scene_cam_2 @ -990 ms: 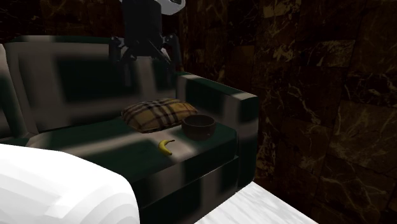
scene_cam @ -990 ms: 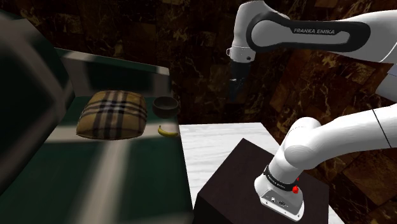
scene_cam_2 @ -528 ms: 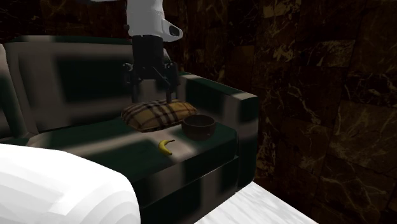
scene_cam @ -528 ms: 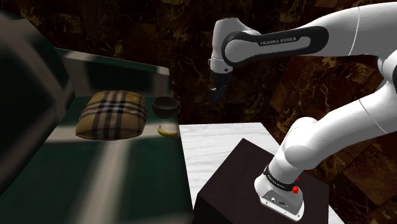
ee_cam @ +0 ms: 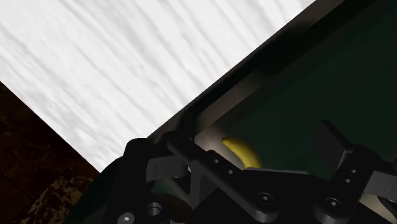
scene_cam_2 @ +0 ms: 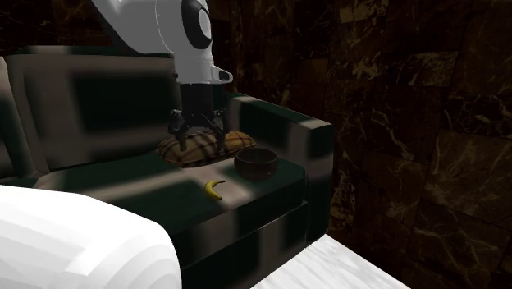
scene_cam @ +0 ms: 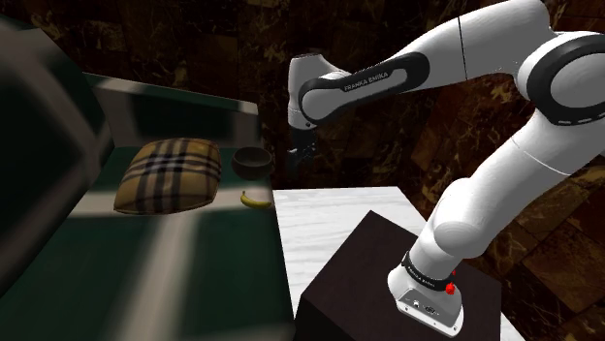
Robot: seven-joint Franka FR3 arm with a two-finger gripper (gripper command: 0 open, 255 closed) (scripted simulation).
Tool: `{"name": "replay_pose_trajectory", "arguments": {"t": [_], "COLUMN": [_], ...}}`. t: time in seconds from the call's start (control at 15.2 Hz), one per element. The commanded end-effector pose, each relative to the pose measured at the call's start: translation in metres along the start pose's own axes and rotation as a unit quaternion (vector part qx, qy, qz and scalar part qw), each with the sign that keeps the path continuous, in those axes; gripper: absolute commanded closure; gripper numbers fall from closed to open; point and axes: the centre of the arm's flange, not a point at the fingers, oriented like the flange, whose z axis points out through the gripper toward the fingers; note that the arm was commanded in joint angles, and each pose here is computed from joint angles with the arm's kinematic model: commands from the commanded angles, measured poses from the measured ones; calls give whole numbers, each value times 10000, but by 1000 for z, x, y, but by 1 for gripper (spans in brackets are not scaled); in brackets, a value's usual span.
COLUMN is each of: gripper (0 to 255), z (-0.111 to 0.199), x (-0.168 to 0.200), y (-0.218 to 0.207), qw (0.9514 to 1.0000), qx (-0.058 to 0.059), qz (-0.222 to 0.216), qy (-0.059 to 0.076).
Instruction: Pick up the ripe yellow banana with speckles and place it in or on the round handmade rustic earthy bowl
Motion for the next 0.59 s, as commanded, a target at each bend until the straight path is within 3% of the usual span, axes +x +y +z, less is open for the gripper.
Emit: {"name": "replay_pose_trajectory", "arguments": {"t": [0.0, 0.53], "gripper": [0, 0], "z": [18, 77], "x": [22, 105], "y": [-8, -34], "qw": [10000, 10000], "qx": [-11, -64], "qz": [-4, -27], "qy": [10, 41]}}
